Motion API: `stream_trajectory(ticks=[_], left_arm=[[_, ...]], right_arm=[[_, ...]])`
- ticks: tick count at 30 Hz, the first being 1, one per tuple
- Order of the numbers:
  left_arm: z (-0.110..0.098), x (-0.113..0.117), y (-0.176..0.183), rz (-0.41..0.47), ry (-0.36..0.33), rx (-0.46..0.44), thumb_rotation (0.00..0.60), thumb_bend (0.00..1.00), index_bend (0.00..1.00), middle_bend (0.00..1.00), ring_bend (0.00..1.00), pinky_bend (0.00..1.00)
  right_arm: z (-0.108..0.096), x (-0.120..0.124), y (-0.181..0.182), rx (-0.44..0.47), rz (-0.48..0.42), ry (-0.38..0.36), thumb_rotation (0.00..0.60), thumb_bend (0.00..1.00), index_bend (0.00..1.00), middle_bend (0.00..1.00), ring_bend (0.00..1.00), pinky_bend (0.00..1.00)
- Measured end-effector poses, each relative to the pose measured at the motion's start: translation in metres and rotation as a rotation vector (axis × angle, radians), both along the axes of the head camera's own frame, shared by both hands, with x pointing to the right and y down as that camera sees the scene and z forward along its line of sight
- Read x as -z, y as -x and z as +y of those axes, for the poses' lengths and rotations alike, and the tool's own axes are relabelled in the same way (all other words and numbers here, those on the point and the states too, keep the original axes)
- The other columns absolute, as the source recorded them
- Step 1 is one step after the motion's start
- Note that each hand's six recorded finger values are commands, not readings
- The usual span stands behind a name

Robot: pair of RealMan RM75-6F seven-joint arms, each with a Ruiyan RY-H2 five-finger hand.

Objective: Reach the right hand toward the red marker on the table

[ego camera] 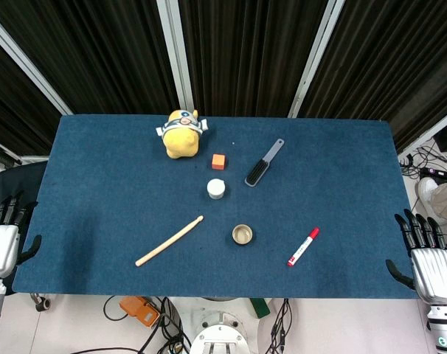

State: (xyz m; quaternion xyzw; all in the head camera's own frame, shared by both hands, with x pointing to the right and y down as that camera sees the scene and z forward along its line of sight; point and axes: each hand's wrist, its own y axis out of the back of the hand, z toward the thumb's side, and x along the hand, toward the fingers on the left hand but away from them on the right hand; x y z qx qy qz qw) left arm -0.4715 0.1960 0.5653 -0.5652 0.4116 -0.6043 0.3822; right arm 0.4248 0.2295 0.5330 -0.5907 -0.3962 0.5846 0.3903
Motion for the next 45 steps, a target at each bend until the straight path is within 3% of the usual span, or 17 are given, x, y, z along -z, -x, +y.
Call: stream_trajectory(ticks=[14,23,36,45], left_arm=[[0.0,0.0,0.0,0.0,0.001,0.0,0.6,0.34,0.17,0.0,0.0,0.17],[0.002,0.002,-0.001,0.005,-0.007,0.008,0.6,0.34,0.17,0.0,0.0,0.17],[0.0,0.003,0.002,-0.017,-0.024,0.01,0.6,0.34,0.17,0.0,0.0,0.17],[-0.001,0.003,0.002,-0.021,-0.025,0.01,0.6,0.34,0.17,0.0,0.0,0.17]], right_arm=[[0.0,-0.001,-0.002,-0.003,0.002,0.006,0.6,0.39,0.05,0.01,0.01,0.04],[-0.004,-0.02,-0.004,0.009,-0.009,0.075,0.6,0.39,0.12,0.01,0.01,0.04],[-0.048,-0.073,0.036,0.265,-0.043,0.291,0.6,0.39,0.3,0.01,0.02,0.04],[-0.054,-0.111,0.072,0.41,-0.051,0.366,0.6,0.39,0.36,0.01,0.02,0.04]])
